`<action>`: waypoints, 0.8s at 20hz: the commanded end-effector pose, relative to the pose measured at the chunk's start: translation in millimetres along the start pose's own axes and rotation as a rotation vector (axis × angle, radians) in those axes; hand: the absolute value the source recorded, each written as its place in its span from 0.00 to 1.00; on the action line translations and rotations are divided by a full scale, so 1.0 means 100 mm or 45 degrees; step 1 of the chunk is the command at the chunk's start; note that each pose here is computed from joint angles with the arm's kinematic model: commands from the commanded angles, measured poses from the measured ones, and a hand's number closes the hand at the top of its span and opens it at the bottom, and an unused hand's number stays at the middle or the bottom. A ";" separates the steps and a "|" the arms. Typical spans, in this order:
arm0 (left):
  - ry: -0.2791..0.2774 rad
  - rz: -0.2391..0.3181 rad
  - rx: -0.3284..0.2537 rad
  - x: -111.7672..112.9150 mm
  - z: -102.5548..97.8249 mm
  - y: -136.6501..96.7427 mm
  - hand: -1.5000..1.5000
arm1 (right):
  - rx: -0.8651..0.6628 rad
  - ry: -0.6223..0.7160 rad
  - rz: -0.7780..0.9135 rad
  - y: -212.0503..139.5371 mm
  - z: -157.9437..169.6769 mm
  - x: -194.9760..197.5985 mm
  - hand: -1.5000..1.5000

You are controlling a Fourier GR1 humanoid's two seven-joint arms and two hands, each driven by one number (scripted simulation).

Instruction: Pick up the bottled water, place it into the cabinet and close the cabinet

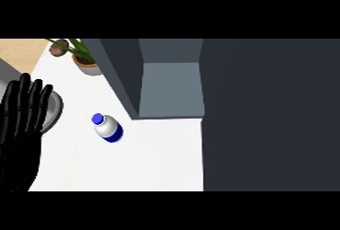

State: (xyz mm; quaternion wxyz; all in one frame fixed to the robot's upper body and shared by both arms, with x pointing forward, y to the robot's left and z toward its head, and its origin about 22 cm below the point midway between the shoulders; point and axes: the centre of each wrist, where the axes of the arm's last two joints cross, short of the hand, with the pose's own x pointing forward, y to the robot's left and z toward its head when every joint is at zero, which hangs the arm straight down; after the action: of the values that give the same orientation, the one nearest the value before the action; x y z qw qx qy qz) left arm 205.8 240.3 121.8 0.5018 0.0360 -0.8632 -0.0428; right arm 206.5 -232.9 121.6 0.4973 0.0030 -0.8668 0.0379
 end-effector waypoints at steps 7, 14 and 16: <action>0.383 0.352 0.015 -0.34 0.02 -0.43 0.00 | 0.005 0.232 -0.267 0.13 0.32 0.03 0.00; 0.508 0.489 0.057 -0.18 0.21 -0.51 0.00 | -0.019 0.367 -0.384 0.11 0.63 0.15 0.00; 0.532 0.459 0.078 -0.21 0.36 -0.64 0.00 | -0.002 0.366 -0.408 0.01 0.67 0.34 0.00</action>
State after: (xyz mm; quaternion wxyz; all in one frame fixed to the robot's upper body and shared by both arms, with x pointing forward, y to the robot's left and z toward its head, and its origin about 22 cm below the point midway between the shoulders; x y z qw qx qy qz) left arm 203.0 187.8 91.0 0.6477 -0.0929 -0.7534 0.0657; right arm 150.7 -231.7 111.2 0.6030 0.1154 -0.7888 -0.0282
